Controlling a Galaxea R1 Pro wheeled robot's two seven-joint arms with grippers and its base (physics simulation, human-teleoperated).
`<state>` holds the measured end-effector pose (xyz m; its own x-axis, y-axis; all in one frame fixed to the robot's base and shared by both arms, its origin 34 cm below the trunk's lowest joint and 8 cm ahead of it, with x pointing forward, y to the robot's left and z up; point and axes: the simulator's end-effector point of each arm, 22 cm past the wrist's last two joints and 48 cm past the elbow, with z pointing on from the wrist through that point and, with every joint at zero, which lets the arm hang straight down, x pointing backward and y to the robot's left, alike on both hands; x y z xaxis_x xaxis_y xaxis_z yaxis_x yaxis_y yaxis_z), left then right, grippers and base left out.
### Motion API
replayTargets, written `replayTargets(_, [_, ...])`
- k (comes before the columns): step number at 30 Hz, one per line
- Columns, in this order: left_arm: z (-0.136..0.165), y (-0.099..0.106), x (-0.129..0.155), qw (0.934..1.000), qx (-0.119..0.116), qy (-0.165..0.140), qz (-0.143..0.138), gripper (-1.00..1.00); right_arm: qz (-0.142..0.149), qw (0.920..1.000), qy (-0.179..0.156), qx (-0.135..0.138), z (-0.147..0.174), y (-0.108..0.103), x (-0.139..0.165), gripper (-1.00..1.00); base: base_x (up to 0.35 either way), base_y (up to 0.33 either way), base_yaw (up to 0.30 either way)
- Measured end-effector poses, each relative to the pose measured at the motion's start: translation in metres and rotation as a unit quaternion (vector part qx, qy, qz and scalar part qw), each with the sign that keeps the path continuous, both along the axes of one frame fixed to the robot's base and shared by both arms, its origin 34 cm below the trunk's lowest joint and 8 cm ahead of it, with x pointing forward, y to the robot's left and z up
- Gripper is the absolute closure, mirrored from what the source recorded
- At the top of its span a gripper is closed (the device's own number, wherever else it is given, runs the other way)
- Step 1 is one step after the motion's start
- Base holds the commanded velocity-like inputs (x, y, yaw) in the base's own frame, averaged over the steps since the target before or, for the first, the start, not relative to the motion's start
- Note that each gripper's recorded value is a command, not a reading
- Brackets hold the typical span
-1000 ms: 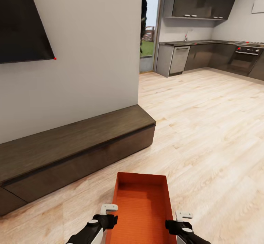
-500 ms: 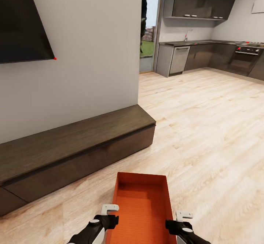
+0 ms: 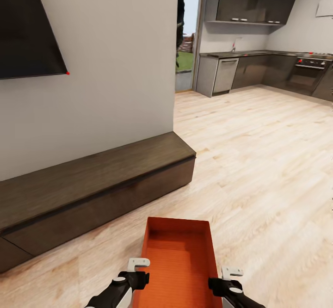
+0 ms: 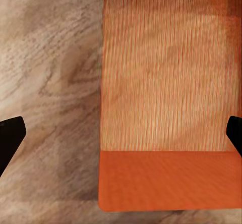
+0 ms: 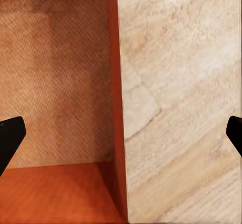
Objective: Move the two storage containers from the living room to the garage. In the garage, place one container on the floor and stack the other container on top of it (either order is fine).
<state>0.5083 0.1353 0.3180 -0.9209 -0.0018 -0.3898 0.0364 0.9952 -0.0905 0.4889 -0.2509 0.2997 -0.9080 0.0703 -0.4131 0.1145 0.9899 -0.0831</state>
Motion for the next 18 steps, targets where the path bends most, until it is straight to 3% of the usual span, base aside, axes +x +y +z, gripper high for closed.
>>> replayTargets(8, [0.0,0.001,0.0,1.0,0.001,-0.001,0.0,-1.0,-0.019,0.9993,0.002,-0.032,0.002,-0.014,-0.002,-1.0,0.0,0.0,-0.221])
replayTargets(18, [0.0,0.002,-0.001,1.0,0.001,0.001,0.0,-1.0,-0.012,0.9992,0.0,-0.038,0.003,-0.019,-0.001,-1.0,0.0,0.0,-0.039])
